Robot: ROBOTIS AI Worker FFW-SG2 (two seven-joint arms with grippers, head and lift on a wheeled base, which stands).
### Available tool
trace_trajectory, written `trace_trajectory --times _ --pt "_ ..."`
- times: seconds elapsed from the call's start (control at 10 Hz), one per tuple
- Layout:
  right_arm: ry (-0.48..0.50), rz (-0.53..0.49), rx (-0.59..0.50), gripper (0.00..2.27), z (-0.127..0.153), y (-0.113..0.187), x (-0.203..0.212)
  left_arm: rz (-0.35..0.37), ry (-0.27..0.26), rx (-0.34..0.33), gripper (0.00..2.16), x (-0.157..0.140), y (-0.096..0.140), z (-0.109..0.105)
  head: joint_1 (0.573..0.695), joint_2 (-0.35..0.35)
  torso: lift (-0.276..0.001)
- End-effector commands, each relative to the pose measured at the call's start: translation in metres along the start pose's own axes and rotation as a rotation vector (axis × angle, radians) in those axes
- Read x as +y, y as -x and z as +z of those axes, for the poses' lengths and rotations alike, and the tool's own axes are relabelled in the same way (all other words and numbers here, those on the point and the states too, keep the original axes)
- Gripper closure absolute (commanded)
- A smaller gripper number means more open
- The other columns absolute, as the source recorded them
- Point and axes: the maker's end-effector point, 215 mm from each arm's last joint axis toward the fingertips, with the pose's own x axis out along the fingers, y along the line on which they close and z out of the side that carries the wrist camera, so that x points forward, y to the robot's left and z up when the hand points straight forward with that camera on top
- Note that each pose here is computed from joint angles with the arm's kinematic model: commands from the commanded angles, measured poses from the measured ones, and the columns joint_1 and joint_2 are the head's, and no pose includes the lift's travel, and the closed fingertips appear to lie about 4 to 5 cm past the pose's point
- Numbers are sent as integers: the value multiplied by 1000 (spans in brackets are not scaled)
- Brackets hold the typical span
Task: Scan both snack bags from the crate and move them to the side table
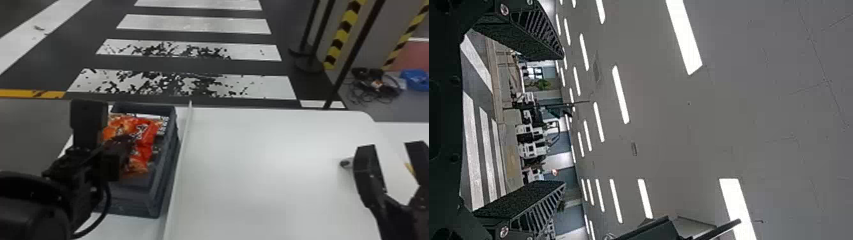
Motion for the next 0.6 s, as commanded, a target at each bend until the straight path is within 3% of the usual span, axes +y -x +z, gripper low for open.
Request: trace_trajectory --times 0.0,0.2,0.5 --pt "-2 4 -3 103 8 3 4 -61 8 -54 1970 -23 22 19 695 -44 -95" --pt "8 -4 5 103 12 7 0 -139 -5 -89 1970 -56 40 31 695 -78 -95" --pt "33 -8 37 103 17 4 -8 -346 -33 -95 1970 -151 49 34 695 -195 -95"
